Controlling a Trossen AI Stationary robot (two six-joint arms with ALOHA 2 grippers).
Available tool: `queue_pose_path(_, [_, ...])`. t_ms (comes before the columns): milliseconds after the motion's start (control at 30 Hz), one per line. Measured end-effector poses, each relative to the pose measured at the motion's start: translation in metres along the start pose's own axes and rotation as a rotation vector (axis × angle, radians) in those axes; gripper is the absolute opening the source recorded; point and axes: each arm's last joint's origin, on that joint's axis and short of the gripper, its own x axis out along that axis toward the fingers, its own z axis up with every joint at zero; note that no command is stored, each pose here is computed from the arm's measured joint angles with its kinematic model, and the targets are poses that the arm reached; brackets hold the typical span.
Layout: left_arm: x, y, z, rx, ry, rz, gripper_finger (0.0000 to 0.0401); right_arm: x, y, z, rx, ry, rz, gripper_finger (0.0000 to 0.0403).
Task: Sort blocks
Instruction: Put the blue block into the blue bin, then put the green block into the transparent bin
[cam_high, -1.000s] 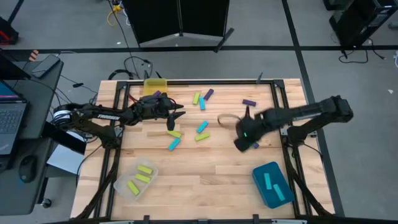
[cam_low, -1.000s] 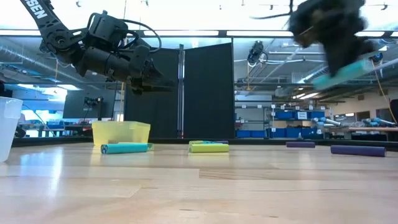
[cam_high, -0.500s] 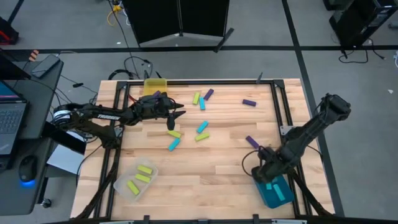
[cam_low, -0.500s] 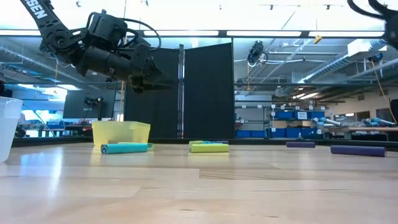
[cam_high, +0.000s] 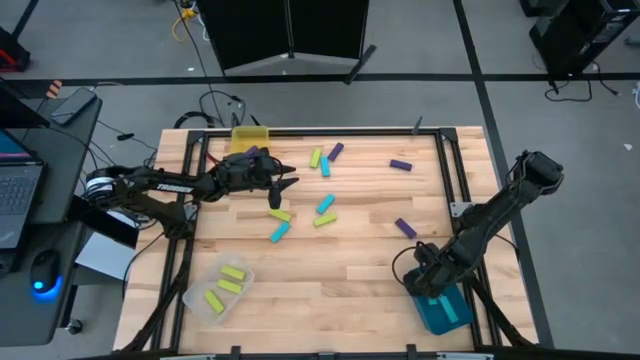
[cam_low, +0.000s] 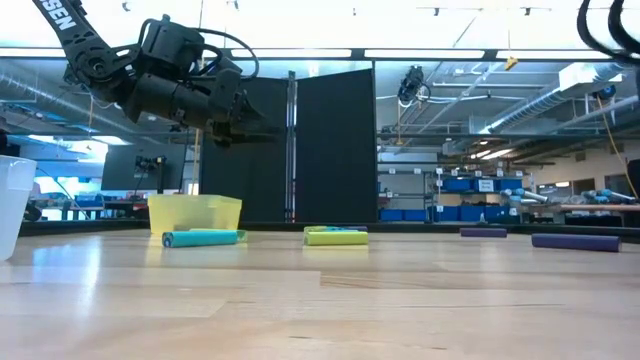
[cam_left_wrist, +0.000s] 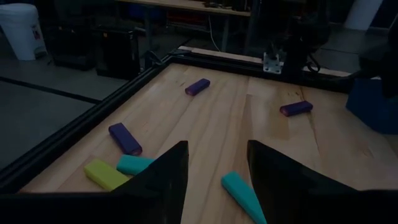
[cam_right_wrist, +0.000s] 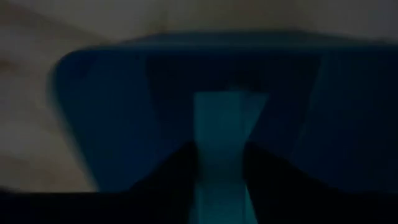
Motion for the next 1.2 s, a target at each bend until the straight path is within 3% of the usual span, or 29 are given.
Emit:
queue_pose_path(100, [0.000,0.000,0.000,-0.001,0.002,0.000,0.0172,-0.008,0.005,-0.004,-0.017,0.000,0.009,0.0189])
queue_pose_path(200, [0.000,0.000,0.000,-0.001,0.002,0.000,0.0172,-0.022,0.008,-0.008,-0.049,-0.018,-0.009,0.0209])
queue_pose_path(333, [0.000,0.000,0.000,-0.027,0.003,0.001,0.0172,-0.054,0.012,-0.012,-0.106,-0.057,-0.053,0.0201])
queue_pose_path(500, [0.008,0.002,0.011,-0.064,0.070,0.004,0.0170,-0.096,0.022,0.001,-0.227,-0.223,-0.060,0.0180])
queue_pose_path(700, [0.017,0.003,0.031,-0.076,0.200,0.025,0.0153,-0.097,0.038,0.056,-0.426,-0.379,-0.049,0.0129])
queue_pose_path(833, [0.022,0.005,0.033,-0.126,0.267,0.095,0.0135,-0.084,0.053,0.107,-0.551,-0.516,0.068,0.0074])
queue_pose_path(1000, [0.041,0.008,0.024,-0.134,0.333,0.100,0.0123,-0.074,0.061,0.159,-0.661,-0.717,0.234,0.0014])
queue_pose_path(1200, [0.076,0.017,0.011,-0.151,0.386,0.169,0.0140,-0.071,0.051,0.192,-0.624,-0.835,0.241,0.0021])
